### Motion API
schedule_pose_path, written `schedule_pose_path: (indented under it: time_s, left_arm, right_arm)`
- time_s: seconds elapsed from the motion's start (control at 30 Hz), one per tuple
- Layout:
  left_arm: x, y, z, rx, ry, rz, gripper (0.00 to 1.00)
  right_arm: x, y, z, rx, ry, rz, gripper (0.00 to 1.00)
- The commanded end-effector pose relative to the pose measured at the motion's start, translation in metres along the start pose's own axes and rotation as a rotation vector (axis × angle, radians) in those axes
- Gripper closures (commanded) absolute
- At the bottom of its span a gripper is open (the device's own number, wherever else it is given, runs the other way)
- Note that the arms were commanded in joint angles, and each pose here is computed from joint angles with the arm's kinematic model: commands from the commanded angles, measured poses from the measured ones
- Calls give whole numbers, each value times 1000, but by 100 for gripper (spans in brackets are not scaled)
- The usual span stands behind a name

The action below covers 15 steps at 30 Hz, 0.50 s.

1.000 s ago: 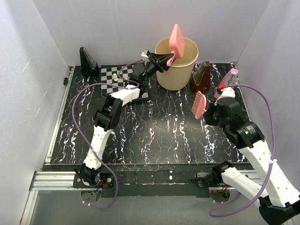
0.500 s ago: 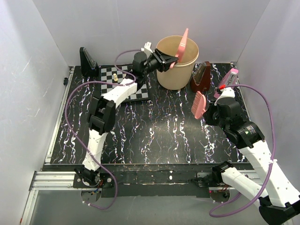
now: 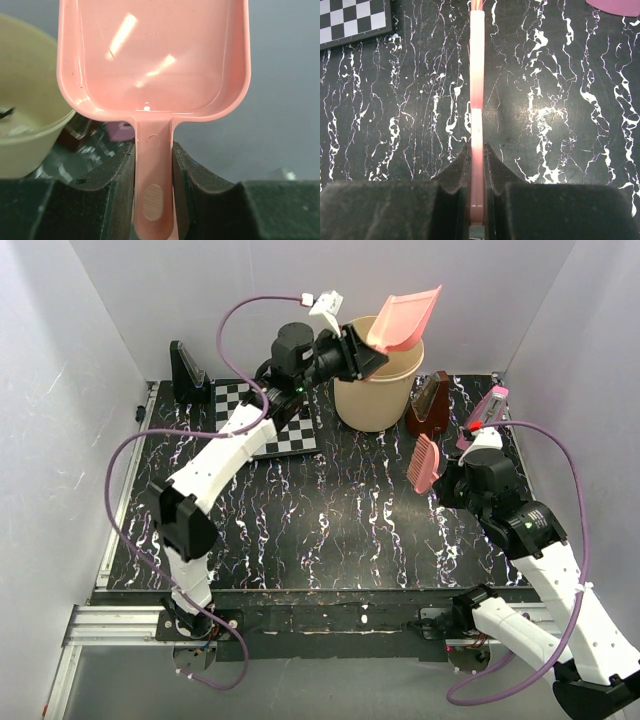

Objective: Sweep away the paper scraps from the table

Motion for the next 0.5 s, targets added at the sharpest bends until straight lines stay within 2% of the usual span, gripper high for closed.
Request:
schedule_pose_path:
  time_s: [0.0, 0.27, 0.47]
  left_arm:
    - [16, 26, -61, -225, 80, 188, 100]
    - [63, 51, -176, -436, 125, 267, 100]
    - [138, 78, -237, -523, 273, 212, 100]
  right_arm:
    - [-18, 4, -2, -19, -78, 13, 99]
    - [-10, 4, 8, -22, -70, 17, 99]
    - [8, 1, 22, -4, -13, 23, 99]
Point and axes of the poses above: each gripper's point midway between its finger pads, its own z axis out along the fingers, its own y axis along the line the jaws close on, x = y × z, the point moved 1 cm from there along -z, back along the fingers, and after that the axes turned 3 degrees about z, right-handed, at the moved point
